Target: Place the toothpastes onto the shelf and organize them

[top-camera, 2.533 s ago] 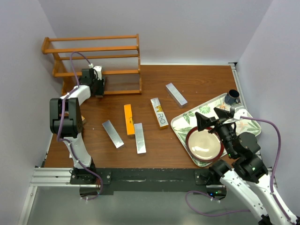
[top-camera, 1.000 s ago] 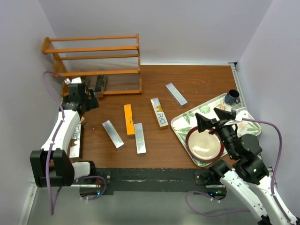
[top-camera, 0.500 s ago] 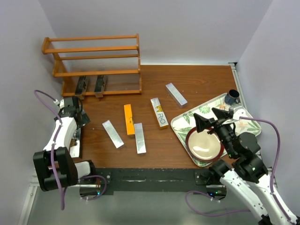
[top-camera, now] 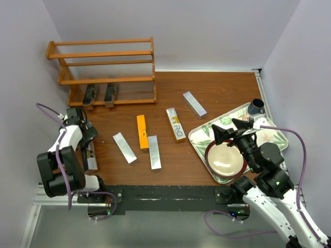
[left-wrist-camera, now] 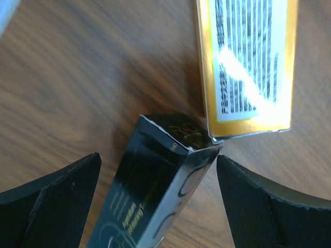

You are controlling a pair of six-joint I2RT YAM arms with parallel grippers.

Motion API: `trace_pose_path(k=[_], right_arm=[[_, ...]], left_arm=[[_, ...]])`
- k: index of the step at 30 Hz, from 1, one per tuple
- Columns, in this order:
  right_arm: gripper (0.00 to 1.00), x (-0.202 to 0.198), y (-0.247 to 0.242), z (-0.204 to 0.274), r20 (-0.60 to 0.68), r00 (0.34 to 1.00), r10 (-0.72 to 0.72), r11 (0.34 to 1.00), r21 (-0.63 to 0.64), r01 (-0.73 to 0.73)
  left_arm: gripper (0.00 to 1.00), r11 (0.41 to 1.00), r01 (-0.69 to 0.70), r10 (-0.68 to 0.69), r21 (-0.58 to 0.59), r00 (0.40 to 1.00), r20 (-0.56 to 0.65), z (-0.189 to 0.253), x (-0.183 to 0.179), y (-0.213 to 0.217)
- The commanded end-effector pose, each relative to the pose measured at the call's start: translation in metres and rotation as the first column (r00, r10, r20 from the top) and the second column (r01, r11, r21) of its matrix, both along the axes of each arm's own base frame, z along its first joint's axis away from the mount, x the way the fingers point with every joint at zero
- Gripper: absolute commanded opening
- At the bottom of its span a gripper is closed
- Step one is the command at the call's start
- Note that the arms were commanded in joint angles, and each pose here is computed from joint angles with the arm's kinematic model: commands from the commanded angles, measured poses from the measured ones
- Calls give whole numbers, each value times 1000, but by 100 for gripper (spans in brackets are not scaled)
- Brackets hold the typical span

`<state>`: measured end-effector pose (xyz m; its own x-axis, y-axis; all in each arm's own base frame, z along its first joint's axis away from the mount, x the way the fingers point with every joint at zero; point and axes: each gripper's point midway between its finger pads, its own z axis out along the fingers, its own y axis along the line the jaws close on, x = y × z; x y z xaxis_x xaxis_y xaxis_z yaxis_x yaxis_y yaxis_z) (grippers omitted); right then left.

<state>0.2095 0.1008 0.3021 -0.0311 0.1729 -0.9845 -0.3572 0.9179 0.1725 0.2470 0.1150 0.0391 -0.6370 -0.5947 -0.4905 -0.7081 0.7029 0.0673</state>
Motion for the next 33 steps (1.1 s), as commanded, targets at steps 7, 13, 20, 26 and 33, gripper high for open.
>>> trace_pose_path(k=[7,13,20,26,33], right_arm=[[99,-2,3,17,35,999,15,999,34,-16],[98,-2,2,16,34,999,12,999,32,-13],[99,-3,2,17,35,999,12,999,33,-13],[98,-4,1,18,40,999,12,999,38,-13],[99,-5,0,19,45,999,12,999,41,-13]], left_arm=[[96,981,130,-132,-142,991,-5,-23,5,-33],[84,969,204,-208,-138,978,-10,-22,10,-55],[75,956,247,-249,-156,969,5,-20,9,-77],[62,947,282,-276,-151,959,63,-11,18,-93],[47,935,323,-310,-146,945,103,1,48,-103]])
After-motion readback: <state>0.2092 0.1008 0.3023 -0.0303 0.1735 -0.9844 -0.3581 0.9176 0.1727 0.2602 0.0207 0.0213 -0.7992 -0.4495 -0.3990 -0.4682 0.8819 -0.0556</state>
